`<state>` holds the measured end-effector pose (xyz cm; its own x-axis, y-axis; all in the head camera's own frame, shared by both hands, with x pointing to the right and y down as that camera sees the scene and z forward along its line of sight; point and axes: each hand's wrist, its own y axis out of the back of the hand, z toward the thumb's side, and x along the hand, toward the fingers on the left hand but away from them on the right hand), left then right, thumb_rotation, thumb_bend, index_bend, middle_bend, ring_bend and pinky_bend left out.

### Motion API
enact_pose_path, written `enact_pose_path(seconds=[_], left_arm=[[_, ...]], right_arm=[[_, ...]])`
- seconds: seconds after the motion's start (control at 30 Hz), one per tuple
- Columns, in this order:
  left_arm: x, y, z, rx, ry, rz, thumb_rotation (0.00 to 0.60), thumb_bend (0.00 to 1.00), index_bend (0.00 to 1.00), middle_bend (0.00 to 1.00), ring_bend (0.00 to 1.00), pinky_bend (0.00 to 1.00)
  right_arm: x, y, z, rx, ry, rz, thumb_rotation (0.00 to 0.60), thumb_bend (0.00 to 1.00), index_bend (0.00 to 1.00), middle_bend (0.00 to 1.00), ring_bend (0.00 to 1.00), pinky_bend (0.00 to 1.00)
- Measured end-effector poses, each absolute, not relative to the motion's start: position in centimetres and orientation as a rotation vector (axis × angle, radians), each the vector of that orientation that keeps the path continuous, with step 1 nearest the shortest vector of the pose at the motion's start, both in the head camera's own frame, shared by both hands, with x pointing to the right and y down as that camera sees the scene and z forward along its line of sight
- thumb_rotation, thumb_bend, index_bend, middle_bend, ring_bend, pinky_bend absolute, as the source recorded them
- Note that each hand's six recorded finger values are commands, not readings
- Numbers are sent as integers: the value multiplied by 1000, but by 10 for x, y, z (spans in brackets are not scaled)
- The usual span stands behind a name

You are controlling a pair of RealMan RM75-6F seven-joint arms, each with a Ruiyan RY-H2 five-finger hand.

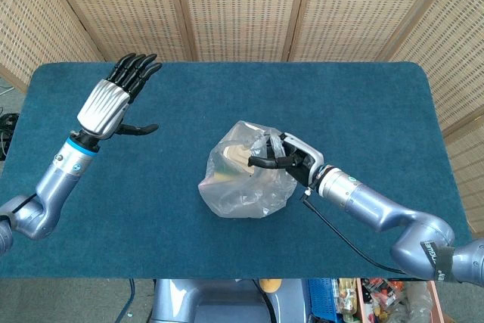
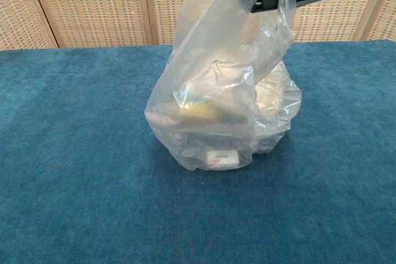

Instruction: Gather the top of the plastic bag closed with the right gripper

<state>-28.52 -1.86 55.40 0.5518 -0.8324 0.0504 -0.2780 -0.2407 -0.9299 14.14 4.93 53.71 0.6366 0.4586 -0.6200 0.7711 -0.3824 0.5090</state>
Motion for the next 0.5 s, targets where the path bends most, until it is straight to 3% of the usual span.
enact_pose_path(seconds=[0.17, 0.37, 0.5], left_arm=[[-301, -14, 555, -1786, 940, -706, 599, 78, 0, 0, 0, 26], [-321, -7, 557, -1786, 962, -762, 600, 81, 0, 0, 0, 21], [-339, 1, 558, -1795, 998, -821, 600, 81, 0, 0, 0, 16]], right_arm=[[138, 45, 531, 2057, 972, -494, 600, 197, 592, 666, 500, 581], [137, 43, 526, 2100, 974, -523, 600, 17, 604, 690, 534, 653], [136, 44, 525, 2126, 971, -537, 600, 0, 604, 690, 534, 673]])
